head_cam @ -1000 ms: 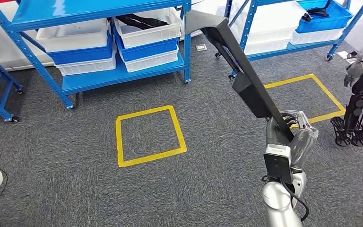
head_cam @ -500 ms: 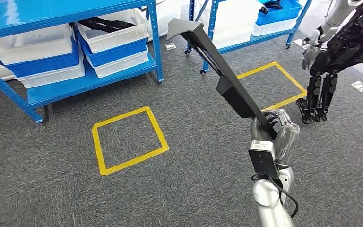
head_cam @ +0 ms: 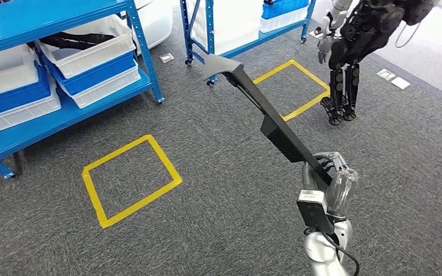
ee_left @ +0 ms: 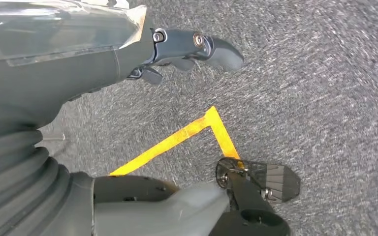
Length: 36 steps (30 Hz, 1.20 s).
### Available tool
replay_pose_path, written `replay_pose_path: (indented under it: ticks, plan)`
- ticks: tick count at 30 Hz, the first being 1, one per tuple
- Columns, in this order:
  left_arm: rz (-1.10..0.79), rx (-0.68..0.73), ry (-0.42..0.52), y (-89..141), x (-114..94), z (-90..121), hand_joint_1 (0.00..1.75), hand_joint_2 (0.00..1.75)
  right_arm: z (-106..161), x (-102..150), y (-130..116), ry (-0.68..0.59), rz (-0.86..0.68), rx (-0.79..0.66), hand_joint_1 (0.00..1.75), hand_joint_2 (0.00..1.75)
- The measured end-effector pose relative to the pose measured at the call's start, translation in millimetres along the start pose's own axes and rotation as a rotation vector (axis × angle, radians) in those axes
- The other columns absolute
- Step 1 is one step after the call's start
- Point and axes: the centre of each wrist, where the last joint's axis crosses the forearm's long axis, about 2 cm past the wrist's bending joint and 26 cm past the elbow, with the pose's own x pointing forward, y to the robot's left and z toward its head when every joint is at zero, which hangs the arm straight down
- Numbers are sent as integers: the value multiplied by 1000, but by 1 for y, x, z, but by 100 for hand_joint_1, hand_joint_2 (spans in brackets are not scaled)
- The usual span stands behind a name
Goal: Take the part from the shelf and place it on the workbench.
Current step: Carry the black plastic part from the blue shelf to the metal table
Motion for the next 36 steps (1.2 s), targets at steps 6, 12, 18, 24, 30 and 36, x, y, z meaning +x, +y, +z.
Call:
replay_pose_path:
  ticks: [6, 12, 18, 24, 30, 36]
  plan:
    - [2, 68, 36, 1, -1, 1, 0, 175, 8, 4, 7, 16, -19, 18, 175, 175]
    - [-3, 76, 40, 1, -2, 1, 0, 175, 10, 8, 11, 17, -30, 24, 175, 175]
    - [5, 86, 47, 0, -2, 1, 0, 175, 10, 10, 12, 15, -32, 29, 175, 175]
    - [12, 93, 54, 1, -2, 1, 0, 175, 10, 13, 15, 26, -31, 52, 175, 175]
    - [6, 100, 51, 0, -2, 2, 0, 175, 0, 20, 16, 11, -48, 72, 175, 175]
    - [16, 107, 59, -1, -3, 2, 0, 175, -10, 28, 18, -19, -61, 76, 175, 175]
